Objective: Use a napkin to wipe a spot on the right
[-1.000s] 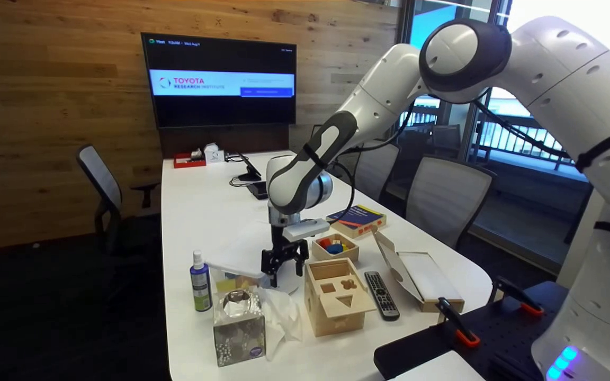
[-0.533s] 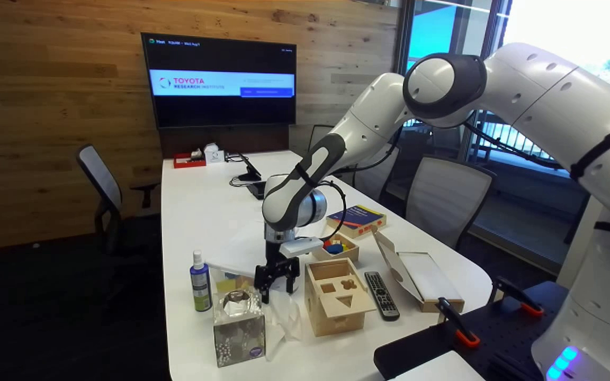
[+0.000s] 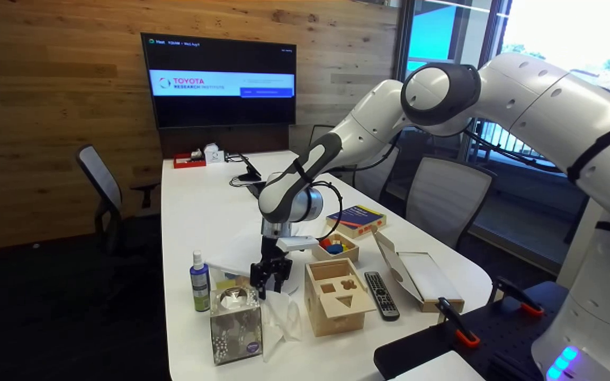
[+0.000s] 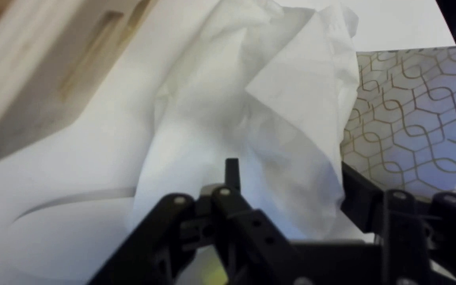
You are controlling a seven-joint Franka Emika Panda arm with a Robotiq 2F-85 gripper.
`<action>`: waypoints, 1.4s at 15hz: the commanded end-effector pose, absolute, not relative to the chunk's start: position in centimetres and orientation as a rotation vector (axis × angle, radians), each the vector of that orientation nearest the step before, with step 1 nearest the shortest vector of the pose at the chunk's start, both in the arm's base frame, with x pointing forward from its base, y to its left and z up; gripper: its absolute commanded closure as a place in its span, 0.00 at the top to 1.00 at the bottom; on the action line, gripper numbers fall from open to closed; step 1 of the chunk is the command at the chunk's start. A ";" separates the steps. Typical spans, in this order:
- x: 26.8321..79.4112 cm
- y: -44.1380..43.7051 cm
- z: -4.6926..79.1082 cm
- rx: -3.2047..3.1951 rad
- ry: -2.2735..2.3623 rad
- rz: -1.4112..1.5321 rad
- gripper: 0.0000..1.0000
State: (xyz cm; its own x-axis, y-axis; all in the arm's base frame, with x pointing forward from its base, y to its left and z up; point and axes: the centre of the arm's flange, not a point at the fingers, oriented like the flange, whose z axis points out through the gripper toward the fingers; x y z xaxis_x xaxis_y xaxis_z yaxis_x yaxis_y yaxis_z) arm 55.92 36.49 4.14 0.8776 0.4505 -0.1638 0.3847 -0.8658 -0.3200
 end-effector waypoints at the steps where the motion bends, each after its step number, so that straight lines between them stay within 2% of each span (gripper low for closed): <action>1: 56.4 36.6 2.9 -2.744 -0.618 0.370 0.28; 5: 56.8 36.9 3.2 -2.733 -0.617 0.366 0.00; 14: 56.4 36.3 2.7 -2.750 -0.642 0.389 0.00; 21: 57.8 35.0 12.3 -2.924 -0.622 0.274 0.00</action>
